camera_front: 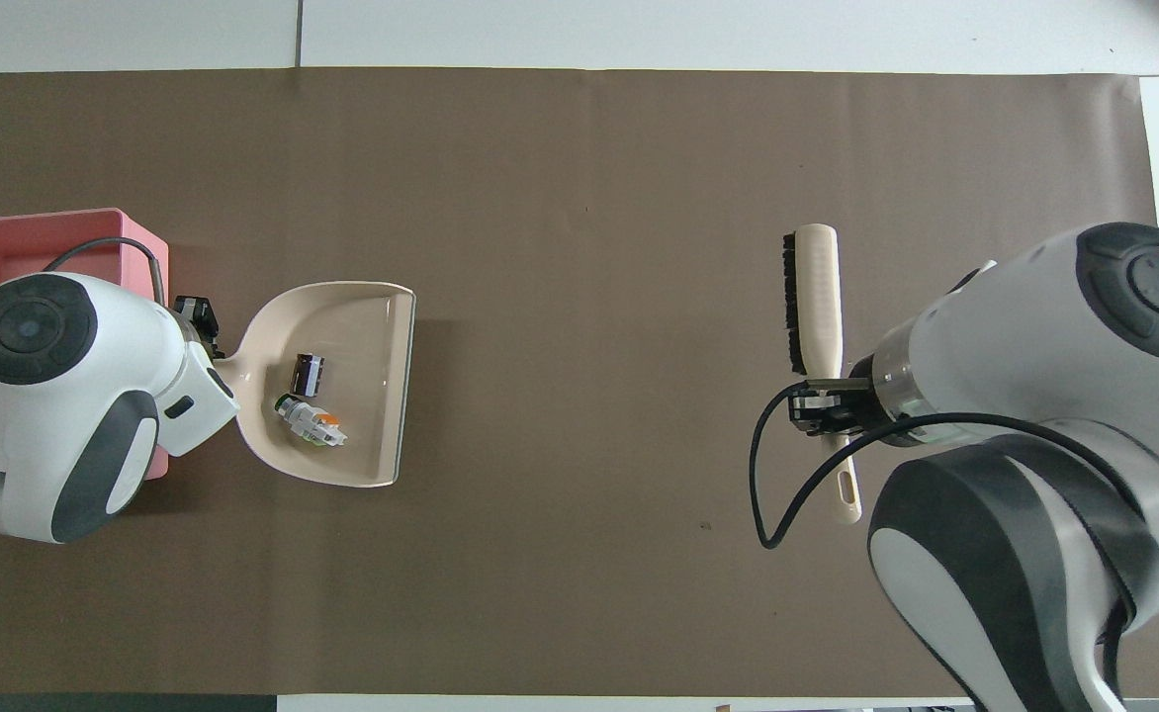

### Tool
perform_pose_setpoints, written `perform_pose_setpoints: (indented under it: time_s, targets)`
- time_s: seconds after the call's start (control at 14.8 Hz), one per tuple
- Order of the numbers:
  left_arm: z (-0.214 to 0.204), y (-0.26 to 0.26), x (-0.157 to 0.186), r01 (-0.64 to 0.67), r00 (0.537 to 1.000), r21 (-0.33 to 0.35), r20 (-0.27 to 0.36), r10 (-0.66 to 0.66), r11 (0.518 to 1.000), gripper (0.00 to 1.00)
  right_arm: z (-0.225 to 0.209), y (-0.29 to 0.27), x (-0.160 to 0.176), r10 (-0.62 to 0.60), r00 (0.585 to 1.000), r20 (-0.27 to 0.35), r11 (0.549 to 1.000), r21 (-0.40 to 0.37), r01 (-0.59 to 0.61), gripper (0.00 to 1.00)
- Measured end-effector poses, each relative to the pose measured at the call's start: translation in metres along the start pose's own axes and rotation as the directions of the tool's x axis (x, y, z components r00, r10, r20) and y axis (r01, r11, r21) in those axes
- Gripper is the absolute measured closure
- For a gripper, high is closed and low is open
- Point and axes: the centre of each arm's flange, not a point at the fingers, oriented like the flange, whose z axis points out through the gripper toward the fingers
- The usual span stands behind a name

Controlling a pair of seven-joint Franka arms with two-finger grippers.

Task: Clean e-waste and dump in bin
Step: 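Tip the dustpan over the pink bin with the left gripper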

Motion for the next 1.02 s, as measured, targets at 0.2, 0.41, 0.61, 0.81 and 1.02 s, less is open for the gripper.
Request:
perform_pose_setpoints:
  time_s: [0.2,0.41,0.61,0.81,1.02]
  targets:
    - [-0.02,-0.008,-0.069,0.041,0.999,0.009,-0.011,-0.041,0.999,0.67,0.013,0.08,0.017,-0.061,0.998,0.027,0.998,-0.03,0.062,0.75]
    - [-0.033,-0.007,-0.141,0.086,0.996,0.031,-0.008,-0.086,0.996,0.67,0.04,0.15,0.031,-0.096,0.995,0.035,0.995,-0.029,0.097,0.75]
    - [-0.034,0.004,-0.214,0.102,0.995,0.035,0.007,-0.103,0.994,0.67,0.084,0.191,0.042,-0.062,0.998,0.011,0.998,-0.022,0.062,0.75]
    - [-0.031,0.02,-0.298,0.104,0.994,0.036,0.032,-0.105,0.994,0.67,0.119,0.21,0.04,-0.027,1.0,0.0,0.999,-0.018,0.027,0.75]
    - [-0.018,0.018,-0.333,0.108,0.992,0.025,0.065,-0.11,0.994,0.67,0.139,0.224,0.032,-0.034,0.999,0.014,0.999,-0.012,0.035,0.75]
